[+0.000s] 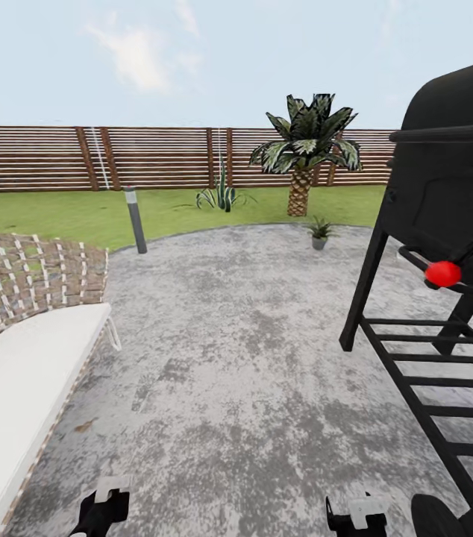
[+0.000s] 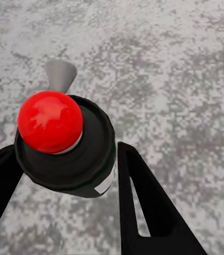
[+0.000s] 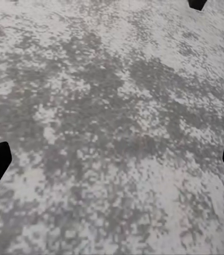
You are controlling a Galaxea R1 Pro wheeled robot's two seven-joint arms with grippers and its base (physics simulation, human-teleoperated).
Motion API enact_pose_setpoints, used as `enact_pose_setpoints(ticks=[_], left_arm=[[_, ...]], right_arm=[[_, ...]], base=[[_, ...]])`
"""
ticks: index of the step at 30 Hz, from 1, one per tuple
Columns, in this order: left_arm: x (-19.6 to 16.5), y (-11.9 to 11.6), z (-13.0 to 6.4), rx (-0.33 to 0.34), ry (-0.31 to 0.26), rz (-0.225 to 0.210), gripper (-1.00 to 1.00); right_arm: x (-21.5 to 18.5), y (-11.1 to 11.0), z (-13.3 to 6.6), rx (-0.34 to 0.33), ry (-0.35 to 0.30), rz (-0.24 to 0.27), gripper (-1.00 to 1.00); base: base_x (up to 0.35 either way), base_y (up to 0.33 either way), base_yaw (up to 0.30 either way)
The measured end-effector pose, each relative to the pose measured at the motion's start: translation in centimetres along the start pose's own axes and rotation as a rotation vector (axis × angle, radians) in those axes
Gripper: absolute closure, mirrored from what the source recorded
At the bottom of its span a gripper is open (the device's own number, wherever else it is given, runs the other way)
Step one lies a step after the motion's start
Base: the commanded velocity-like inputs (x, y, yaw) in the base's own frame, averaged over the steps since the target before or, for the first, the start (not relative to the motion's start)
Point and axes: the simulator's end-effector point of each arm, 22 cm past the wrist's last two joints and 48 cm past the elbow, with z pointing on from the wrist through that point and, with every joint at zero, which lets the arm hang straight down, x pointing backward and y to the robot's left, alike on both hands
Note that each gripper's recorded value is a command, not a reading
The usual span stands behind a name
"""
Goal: Pick up the pesticide atomizer in the garden and spray insectifuge to fully cover both potted plants in the garden.
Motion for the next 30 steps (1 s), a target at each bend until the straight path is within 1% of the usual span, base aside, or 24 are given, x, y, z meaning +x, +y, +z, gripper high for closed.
enact_pose_setpoints(ticks=[30], left_arm=[[0.07,-0.11,-0.01,0.006,0.002,0.001,1.00]], right_arm=[[-0.04,0.04,0.00,0.003,0.000,0.006,-1.00]], base=[[0.335,0.000,0.000]])
